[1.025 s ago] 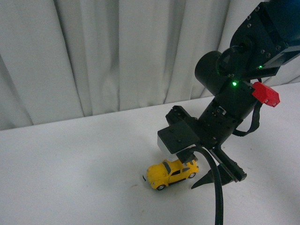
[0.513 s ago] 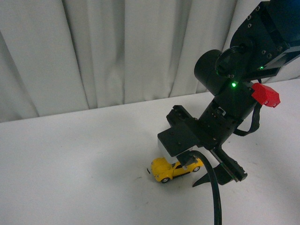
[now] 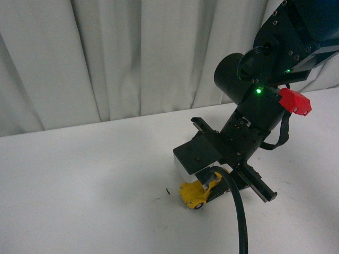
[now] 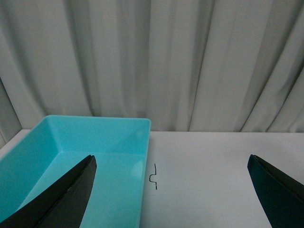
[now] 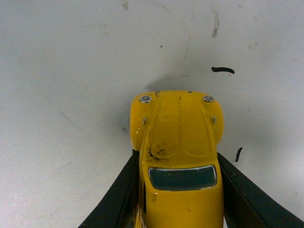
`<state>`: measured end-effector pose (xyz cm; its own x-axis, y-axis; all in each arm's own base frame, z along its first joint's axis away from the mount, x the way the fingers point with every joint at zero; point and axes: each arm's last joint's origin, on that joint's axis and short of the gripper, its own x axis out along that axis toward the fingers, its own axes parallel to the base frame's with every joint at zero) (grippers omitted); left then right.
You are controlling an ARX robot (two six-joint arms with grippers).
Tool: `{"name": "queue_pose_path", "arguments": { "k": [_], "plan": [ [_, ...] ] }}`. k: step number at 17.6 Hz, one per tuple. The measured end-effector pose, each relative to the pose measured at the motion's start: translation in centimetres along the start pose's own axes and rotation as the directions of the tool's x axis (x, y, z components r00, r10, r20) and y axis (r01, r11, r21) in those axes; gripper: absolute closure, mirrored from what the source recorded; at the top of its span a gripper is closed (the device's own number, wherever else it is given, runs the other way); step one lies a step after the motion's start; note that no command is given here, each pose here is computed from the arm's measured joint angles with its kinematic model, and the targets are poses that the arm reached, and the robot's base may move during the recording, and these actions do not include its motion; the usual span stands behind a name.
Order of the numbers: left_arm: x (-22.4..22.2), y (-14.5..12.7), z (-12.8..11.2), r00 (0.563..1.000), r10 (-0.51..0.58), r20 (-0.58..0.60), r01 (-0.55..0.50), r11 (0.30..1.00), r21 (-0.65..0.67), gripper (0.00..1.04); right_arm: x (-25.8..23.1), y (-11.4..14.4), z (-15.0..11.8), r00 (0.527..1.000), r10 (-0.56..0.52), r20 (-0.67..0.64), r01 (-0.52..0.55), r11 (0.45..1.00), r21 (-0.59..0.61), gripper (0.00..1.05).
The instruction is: Wind up and store yellow beetle toy
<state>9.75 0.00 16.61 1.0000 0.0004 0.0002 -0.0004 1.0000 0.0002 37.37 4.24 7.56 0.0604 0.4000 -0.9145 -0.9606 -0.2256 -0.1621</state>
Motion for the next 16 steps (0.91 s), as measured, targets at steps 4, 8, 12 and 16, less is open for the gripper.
{"name": "queue_pose_path", "arguments": {
  "k": [4, 8, 12, 16],
  "plan": [
    [0.0, 0.0, 0.0, 1.000, 0.000, 0.000, 0.000, 1.000, 0.000, 0.07, 0.2, -1.1, -0.2, 1.000, -0.003, 0.015, 0.003, 1.000, 0.000, 0.64],
    [0.0, 0.0, 0.0, 1.000, 0.000, 0.000, 0.000, 1.000, 0.000, 0.07, 0.4, -2.3, -0.2, 0.999, -0.030, 0.013, 0.030, 0.999, -0.019, 0.64],
    [0.0, 0.0, 0.0, 1.000, 0.000, 0.000, 0.000, 1.000, 0.000, 0.07, 0.8, -2.5, 0.9, 1.000, -0.026, 0.018, 0.025, 0.999, 0.024, 0.64],
    [0.0, 0.0, 0.0, 1.000, 0.000, 0.000, 0.000, 1.000, 0.000, 0.07, 1.1, -2.7, 1.6, 1.000, -0.022, 0.019, 0.020, 0.995, 0.101, 0.64]
  ]
}}
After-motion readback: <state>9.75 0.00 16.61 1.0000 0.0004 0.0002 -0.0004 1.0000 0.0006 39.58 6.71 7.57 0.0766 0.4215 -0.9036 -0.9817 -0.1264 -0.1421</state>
